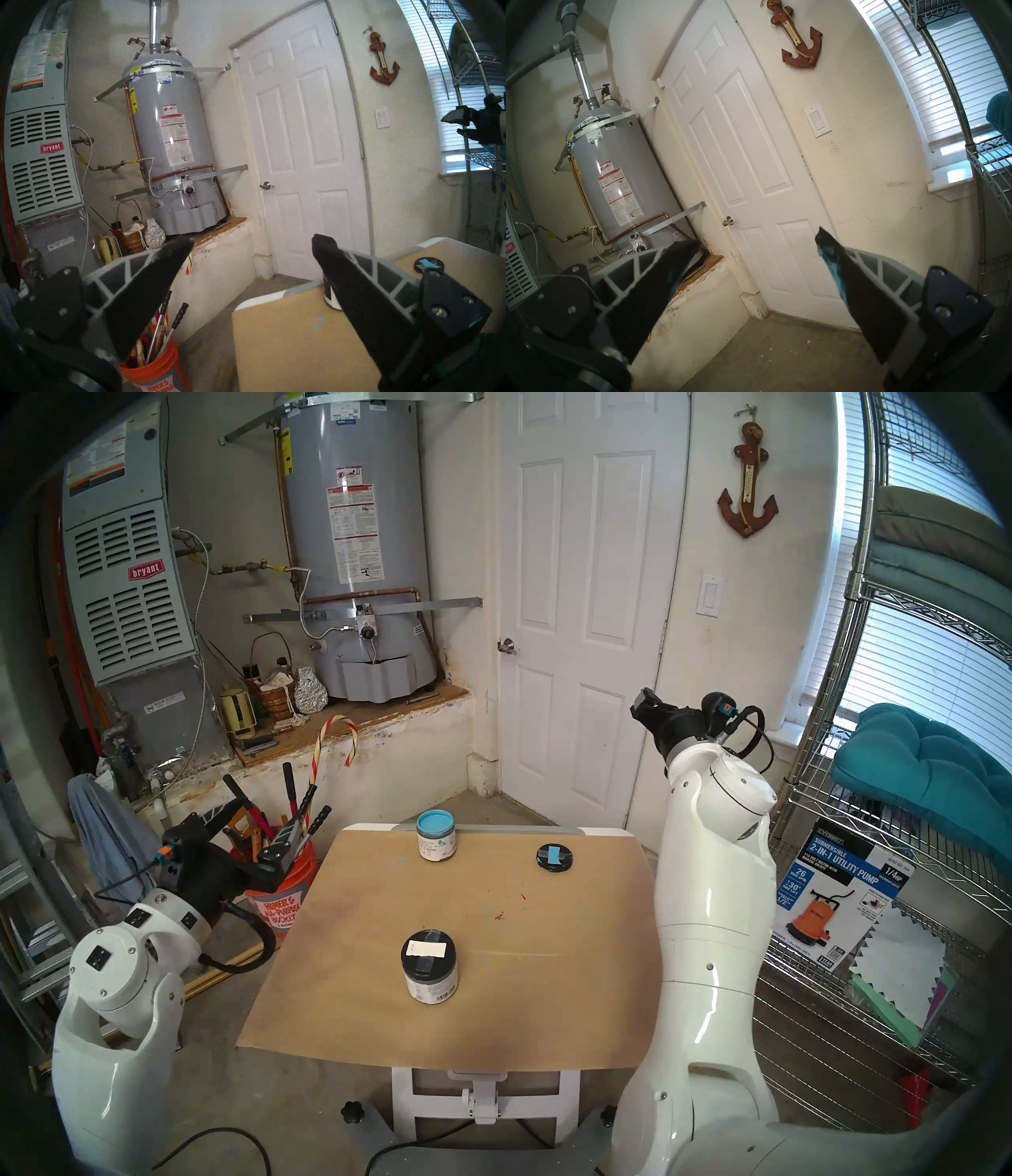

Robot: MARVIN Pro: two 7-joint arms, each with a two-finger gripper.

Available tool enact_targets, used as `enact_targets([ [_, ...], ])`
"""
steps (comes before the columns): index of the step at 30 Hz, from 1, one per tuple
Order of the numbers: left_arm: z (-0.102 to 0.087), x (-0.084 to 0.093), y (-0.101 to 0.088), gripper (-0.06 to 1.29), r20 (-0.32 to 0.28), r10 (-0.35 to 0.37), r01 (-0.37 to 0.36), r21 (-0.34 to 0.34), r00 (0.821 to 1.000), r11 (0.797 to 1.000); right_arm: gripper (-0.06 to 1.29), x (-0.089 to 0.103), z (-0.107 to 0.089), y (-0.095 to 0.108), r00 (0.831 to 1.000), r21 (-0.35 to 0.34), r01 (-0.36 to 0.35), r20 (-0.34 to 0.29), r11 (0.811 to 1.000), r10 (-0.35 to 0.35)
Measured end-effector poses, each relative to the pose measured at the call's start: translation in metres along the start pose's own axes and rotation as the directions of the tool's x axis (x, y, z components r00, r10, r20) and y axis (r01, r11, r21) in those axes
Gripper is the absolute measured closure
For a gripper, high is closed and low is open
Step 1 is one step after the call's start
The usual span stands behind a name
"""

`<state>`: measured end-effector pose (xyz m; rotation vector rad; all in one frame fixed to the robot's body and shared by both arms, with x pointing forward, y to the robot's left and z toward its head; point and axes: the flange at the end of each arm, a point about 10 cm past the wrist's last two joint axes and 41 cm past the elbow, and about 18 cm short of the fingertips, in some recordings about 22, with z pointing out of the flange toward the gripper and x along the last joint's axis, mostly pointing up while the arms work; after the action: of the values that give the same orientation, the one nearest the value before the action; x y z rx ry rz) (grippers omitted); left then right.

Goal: Open paint jar

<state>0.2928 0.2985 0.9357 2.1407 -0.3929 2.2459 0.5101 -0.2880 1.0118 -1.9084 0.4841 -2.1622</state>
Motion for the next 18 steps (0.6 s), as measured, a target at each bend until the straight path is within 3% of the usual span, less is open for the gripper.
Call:
enact_targets([
  [10, -0.036, -0.023, 0.003, 0.01, 0.138, -0.041, 0.060, -0.138, 0.990, 0.989, 0.01, 0.000, 0.000, 0.000, 1.000, 0.001, 0.000, 0.000, 1.000, 0.000],
  [18, -0.062, -0.041, 0.010, 0.01, 0.212, -0.026, 0.086, -0.280, 0.977, 0.956, 0.01, 0.000, 0.000, 0.000, 1.000, 0.000, 0.000, -0.001, 1.000, 0.000],
])
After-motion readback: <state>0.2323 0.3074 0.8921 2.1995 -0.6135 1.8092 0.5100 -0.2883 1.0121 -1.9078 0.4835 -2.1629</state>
